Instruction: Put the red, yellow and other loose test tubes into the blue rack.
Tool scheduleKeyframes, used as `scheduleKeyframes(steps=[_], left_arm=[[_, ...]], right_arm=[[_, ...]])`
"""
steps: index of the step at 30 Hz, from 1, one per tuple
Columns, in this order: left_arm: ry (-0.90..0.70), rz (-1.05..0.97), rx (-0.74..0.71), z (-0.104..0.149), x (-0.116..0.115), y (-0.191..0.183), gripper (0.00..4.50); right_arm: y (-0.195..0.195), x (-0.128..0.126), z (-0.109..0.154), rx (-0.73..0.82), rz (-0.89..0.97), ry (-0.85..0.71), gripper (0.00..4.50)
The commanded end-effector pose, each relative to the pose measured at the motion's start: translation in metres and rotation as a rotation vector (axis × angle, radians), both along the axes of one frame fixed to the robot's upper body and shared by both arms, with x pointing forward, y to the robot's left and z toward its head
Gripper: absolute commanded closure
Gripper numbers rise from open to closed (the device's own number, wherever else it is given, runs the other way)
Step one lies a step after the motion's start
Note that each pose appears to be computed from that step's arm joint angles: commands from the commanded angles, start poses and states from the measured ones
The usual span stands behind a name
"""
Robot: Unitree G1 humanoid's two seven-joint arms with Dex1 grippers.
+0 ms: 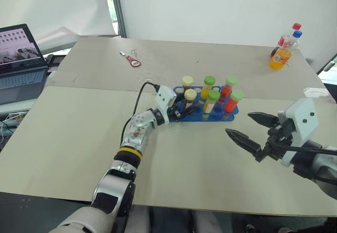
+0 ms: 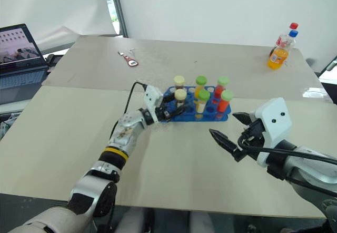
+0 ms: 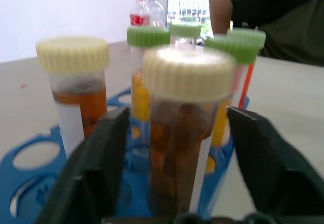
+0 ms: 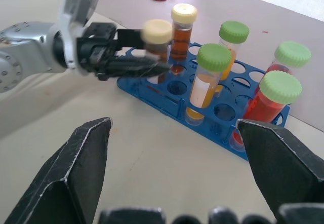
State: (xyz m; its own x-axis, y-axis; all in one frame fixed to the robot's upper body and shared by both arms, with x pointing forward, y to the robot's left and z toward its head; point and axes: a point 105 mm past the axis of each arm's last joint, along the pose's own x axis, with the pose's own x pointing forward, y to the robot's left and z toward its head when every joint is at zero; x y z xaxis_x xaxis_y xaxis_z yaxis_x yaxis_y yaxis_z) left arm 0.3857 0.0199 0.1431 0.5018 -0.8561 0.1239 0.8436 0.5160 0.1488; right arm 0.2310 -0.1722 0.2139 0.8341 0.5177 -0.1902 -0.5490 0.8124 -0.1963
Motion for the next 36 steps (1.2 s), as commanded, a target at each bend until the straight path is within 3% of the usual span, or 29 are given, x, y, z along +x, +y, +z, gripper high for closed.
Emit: scheduleKeyframes(steps=[1,6,12,16,20,26,36], left_arm=[[-0.064,-0.018,0.052,0.014,-0.007,0.008,0.06],[-0.081,-0.01,0.199,0.009,-0.023,0.051,0.02],[-0.077,0.031,0.378,0.034,-0.035,0.106,0.02],[-0.033,0.025,0.526,0.031,-0.05,0.133,0.02],[0.006,0.024,0.572,0.032,-0.063,0.151,0.02],[0.02,0.069,0.549,0.045,-0.062,0.161,0.02],[0.058,0.057,0.541,0.045,-0.06,0.162,0.02]], right_arm=[[0.003,0.0,0.009,-0.005,0.028,-0.042,0.11],[-0.005,0.004,0.01,-0.038,0.06,-0.038,0.06],[-0.033,0.016,0.016,-0.16,0.09,-0.05,0.06],[-0.049,0.019,0.015,-0.22,0.155,-0.024,0.06],[-0.065,0.025,0.018,-0.255,0.169,-0.014,0.06],[-0.082,0.027,0.028,-0.29,0.157,-0.01,0.06],[-0.08,0.03,0.026,-0.285,0.16,0.003,0.06]])
